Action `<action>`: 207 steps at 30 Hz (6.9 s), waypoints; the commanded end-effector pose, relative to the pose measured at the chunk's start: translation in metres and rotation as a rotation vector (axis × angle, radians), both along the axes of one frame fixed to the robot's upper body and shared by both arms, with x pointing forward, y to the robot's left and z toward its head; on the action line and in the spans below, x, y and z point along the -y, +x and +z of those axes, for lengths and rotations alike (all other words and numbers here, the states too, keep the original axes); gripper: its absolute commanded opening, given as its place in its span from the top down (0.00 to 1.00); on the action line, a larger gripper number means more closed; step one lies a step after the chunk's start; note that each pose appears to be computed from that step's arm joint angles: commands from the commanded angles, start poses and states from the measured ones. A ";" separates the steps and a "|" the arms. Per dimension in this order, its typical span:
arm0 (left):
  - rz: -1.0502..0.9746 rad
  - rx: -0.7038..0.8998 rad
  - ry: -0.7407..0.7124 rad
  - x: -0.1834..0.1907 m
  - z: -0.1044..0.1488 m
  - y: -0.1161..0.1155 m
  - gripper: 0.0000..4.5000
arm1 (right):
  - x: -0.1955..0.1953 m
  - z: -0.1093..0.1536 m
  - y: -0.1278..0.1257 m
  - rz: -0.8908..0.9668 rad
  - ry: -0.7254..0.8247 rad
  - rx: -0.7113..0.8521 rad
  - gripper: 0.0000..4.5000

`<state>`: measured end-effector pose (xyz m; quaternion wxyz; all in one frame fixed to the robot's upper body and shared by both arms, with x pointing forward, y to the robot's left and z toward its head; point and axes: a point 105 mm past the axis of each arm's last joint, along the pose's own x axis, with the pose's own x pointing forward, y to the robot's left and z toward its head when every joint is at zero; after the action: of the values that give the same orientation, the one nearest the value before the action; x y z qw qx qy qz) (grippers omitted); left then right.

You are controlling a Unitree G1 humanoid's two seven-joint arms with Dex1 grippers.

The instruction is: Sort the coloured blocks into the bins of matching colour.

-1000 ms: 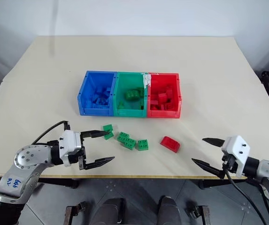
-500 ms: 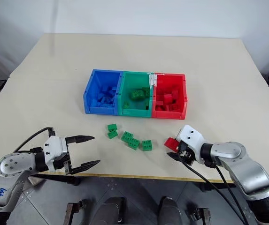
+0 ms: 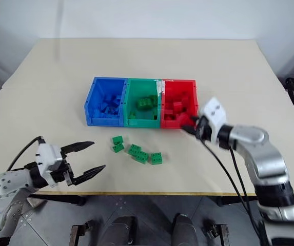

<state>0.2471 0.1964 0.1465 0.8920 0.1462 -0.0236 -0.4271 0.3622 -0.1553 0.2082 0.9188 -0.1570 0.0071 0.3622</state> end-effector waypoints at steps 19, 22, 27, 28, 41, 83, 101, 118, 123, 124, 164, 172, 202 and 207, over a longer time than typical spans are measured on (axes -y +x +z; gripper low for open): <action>-0.153 0.028 0.071 0.027 0.006 0.000 0.00 | 0.058 -0.024 -0.050 0.281 -0.153 0.113 0.08; -0.211 0.035 0.054 0.040 0.007 0.003 0.00 | 0.077 -0.048 -0.074 0.337 -0.234 -0.016 0.08; -0.263 -0.010 0.060 0.043 -0.001 0.003 0.00 | 0.063 -0.056 -0.078 0.408 -0.237 -0.104 0.08; -0.258 -0.013 0.064 0.041 -0.002 0.004 0.00 | 0.052 -0.055 -0.076 0.440 -0.230 -0.101 0.08; -0.099 -0.078 0.133 -0.009 -0.011 -0.020 0.00 | -0.084 -0.080 -0.073 0.691 -0.414 -0.195 0.08; -0.119 0.004 0.073 0.018 0.007 -0.006 0.00 | -0.010 -0.005 -0.029 0.325 -0.006 0.023 0.00; -0.029 0.005 0.104 -0.008 -0.003 -0.006 0.00 | -0.110 -0.084 -0.088 0.547 -0.143 -0.262 0.00; 0.083 -0.027 0.103 -0.023 -0.007 -0.032 0.00 | -0.138 -0.079 -0.062 0.483 -0.156 -0.190 0.67; 0.104 -0.006 0.093 -0.026 -0.004 -0.030 0.00 | -0.135 -0.037 -0.049 0.490 -0.040 -0.123 0.67; 0.114 0.000 0.089 -0.028 -0.003 -0.029 0.00 | -0.136 -0.023 -0.044 0.482 0.012 -0.105 0.67; -0.338 -0.042 0.330 0.039 0.012 0.031 0.00 | 0.016 -0.047 -0.101 0.572 -0.034 -0.039 0.00; -0.456 -0.040 0.555 0.082 -0.011 0.070 0.00 | 0.009 -0.046 -0.116 0.558 -0.030 -0.055 0.00; -0.118 0.154 0.122 0.120 0.084 0.169 0.51 | 0.024 -0.013 -0.104 0.187 0.219 0.199 0.00; -0.138 0.159 0.095 0.113 0.083 0.163 0.19 | 0.016 -0.013 -0.102 0.237 0.206 0.190 0.00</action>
<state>0.4149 0.0777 0.2108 0.8483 0.2203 -0.0434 -0.4796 0.2635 -0.1769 0.1853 0.8891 -0.0784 -0.1187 0.4351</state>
